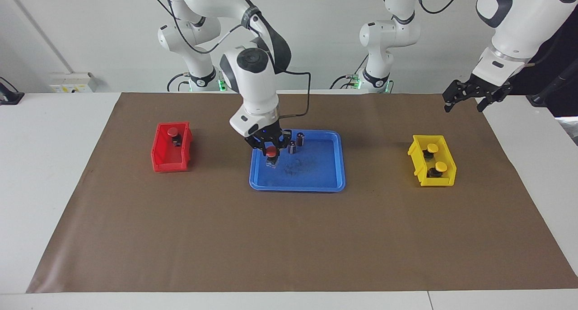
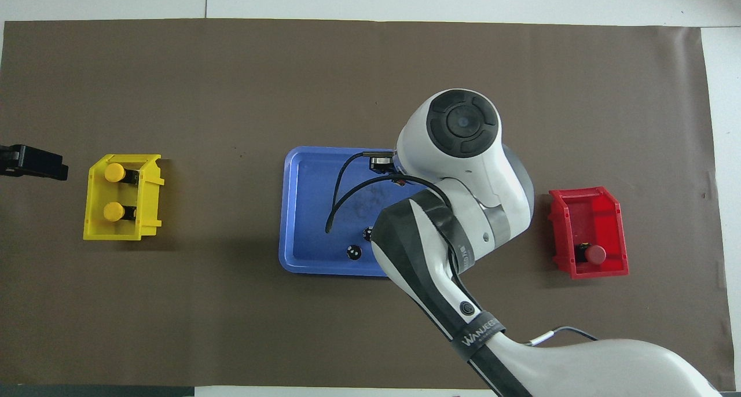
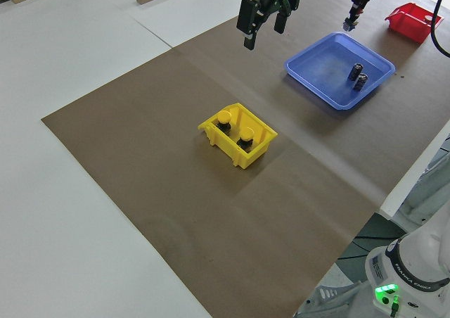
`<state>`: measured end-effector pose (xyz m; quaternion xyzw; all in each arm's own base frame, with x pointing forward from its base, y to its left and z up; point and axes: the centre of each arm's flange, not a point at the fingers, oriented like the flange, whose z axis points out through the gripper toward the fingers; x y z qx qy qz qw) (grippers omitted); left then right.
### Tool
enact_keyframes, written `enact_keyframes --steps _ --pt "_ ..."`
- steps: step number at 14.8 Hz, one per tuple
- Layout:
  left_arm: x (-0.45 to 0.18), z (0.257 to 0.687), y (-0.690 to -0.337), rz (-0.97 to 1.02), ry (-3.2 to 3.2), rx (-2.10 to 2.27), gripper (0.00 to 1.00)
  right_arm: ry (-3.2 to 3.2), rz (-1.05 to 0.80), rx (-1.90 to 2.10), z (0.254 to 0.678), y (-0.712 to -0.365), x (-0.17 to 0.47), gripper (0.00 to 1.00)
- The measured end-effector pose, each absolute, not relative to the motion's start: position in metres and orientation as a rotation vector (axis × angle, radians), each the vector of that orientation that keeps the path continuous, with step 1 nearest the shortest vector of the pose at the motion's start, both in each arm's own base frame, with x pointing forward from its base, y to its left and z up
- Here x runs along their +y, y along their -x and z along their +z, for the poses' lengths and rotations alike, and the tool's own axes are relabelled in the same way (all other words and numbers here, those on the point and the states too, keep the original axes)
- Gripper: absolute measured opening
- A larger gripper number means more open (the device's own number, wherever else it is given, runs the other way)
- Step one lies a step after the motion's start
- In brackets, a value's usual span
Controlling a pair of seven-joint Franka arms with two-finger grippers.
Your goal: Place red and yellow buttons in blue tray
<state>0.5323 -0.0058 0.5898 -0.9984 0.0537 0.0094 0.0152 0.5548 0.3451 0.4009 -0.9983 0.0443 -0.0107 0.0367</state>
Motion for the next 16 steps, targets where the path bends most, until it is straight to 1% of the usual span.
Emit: enact_keyframes --steps 2,3,11,12,13,14,15,16 --pt "0.002 0.578 -0.533 0.014 3.108 0.145 1.00 3.075 -0.009 0.137 0.373 -0.545 0.374 0.41" --pt "0.004 0.572 -0.532 0.009 3.108 0.140 1.00 3.078 -0.003 0.143 0.365 -0.542 0.382 0.41" --pt "0.004 0.500 -0.531 -0.009 3.108 0.148 0.99 3.093 0.021 0.166 0.349 -0.542 0.377 0.41" --pt "0.004 0.493 -0.531 -0.011 3.108 0.149 0.95 3.093 0.020 0.166 0.349 -0.542 0.377 0.46" --pt "0.004 0.486 -0.530 -0.010 3.109 0.149 0.95 3.093 0.019 0.166 0.349 -0.542 0.377 0.55" --pt "0.004 0.481 -0.530 -0.006 3.109 0.149 0.90 3.091 0.015 0.166 0.351 -0.542 0.378 0.65" --pt "0.005 0.477 -0.530 -0.007 3.109 0.149 0.90 3.086 0.005 0.166 0.354 -0.544 0.378 0.75" --pt "0.005 0.472 -0.532 -0.007 3.109 0.149 0.85 3.083 -0.005 0.171 0.361 -0.547 0.377 0.83"
